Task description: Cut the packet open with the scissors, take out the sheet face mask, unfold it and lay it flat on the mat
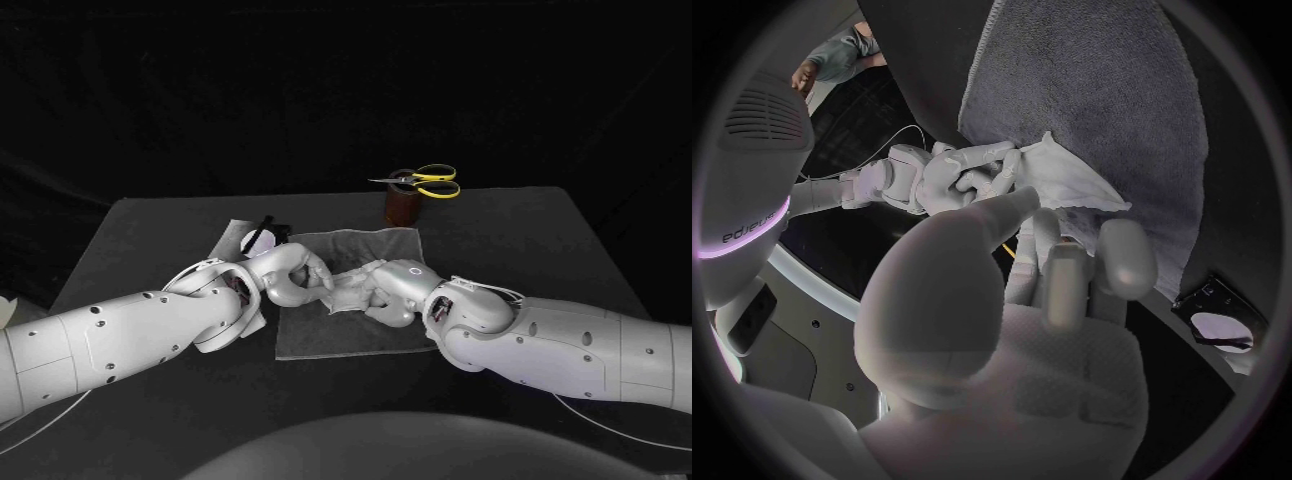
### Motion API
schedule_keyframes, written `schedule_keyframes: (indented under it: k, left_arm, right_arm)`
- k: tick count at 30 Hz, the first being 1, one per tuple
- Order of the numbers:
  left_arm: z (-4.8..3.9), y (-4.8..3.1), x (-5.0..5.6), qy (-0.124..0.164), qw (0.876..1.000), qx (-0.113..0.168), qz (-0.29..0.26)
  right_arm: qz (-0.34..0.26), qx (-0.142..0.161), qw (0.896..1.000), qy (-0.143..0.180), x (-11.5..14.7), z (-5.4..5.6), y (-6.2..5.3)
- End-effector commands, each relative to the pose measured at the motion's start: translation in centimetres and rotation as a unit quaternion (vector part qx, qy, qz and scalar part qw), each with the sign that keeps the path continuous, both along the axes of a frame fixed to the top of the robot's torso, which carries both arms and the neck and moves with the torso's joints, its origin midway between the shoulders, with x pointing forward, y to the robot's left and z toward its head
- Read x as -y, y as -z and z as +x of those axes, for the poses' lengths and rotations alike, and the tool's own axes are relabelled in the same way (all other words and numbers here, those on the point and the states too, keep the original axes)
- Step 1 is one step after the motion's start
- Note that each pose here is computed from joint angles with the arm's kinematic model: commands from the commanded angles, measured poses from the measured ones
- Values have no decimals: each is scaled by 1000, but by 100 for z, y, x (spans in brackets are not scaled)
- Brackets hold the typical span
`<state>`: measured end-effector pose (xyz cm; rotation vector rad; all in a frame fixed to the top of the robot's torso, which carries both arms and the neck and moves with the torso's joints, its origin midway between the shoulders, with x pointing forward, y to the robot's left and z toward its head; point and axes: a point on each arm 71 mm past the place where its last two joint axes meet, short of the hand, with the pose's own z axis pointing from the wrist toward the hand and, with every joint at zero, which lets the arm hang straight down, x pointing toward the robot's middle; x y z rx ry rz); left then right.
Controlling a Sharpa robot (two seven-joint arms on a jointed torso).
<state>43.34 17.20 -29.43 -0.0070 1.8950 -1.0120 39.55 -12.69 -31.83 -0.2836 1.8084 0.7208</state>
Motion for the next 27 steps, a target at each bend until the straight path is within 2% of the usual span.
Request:
schedule_keyframes:
  k: [1,15,20,27]
  left_arm:
    - [-11,3,11,6,1000,-6,-4]
    - [-7,10,-15,4,1000,-11,-2]
    - [-9,8,-11,5,1000,-12,-5]
    - [-11,9,1,6,1000,-13,-7]
  right_arm:
    - [-16,-30,999,-9,7,-41,54]
    - [-2,-46,999,0,101,-137,-8]
    - [35,-29,999,13,189,-174,-139]
    - [72,-15,997,31,355,-152,-317]
